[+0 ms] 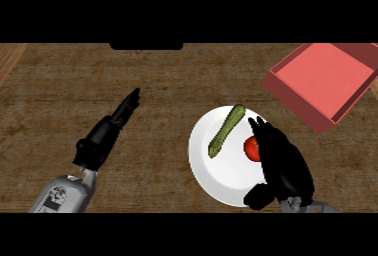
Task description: Pick the tomato from the plate and place it in the cardboard box
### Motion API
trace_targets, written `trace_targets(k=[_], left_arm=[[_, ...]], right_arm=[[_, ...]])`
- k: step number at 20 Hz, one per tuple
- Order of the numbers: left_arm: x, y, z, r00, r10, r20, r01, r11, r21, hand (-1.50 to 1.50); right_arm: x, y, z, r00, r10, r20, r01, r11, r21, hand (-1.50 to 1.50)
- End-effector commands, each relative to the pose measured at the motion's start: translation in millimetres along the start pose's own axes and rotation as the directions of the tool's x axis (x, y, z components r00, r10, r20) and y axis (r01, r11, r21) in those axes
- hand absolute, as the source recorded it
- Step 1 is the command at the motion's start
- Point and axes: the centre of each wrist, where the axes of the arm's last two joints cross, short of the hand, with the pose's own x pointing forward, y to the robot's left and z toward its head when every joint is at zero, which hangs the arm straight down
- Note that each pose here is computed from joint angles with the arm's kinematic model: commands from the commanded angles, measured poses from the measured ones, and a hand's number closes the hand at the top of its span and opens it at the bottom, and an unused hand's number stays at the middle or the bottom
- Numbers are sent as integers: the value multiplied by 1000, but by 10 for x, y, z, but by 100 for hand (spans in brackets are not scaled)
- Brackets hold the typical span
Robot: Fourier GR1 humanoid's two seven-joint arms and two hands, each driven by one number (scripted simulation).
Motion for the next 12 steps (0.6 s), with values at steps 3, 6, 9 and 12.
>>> trace_targets(k=[3,6,9,12], left_arm=[[93,-99,64,1000,1,-16,-1,1000,0,0],[44,86,-89,1000,8,15,-8,1000,5,0],[170,-33,70,1000,-11,-11,11,1000,6,0],[86,100,-183,1000,-1,13,1,1000,10,0]], right_arm=[[-92,163,-189,1000,16,14,-16,999,-29,-150],[-107,118,-15,1000,21,23,-21,1000,-23,-150],[-257,138,-236,999,41,0,-41,999,-10,-150],[-24,220,-133,999,46,5,-46,999,28,-150]])
